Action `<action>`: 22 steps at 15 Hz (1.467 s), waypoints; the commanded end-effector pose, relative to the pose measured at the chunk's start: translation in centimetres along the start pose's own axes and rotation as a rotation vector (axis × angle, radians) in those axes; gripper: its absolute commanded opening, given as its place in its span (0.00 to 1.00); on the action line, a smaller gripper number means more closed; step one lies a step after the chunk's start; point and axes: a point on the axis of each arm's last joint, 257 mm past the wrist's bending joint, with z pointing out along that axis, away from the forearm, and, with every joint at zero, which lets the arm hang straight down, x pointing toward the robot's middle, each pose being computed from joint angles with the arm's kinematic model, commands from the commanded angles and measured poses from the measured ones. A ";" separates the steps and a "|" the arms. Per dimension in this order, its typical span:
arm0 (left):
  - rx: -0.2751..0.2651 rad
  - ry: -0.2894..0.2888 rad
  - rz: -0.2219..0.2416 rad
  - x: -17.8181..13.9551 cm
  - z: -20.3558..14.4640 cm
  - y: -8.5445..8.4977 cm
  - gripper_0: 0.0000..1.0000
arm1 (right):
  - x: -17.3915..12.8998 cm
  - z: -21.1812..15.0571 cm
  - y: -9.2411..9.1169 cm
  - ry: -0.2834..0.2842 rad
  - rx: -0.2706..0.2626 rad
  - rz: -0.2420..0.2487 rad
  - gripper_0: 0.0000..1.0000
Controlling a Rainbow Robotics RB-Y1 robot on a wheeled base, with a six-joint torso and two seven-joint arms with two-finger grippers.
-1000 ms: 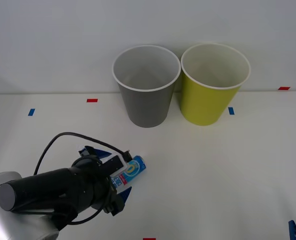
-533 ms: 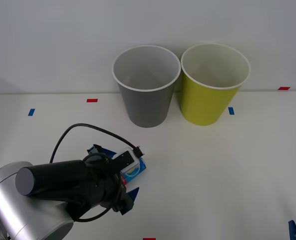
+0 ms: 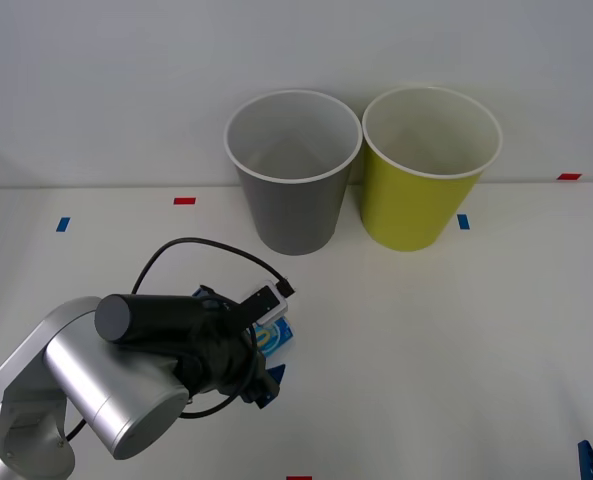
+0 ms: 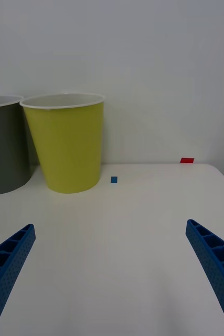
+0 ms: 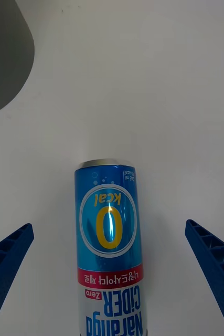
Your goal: Put cans in the gray bin and PET bottles in the light green bin.
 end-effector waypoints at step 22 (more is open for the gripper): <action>0.045 0.226 -0.151 0.3 4.1 0.1 1.00 | 0.0 0.0 0.0 0.000 0.000 0.000 1.00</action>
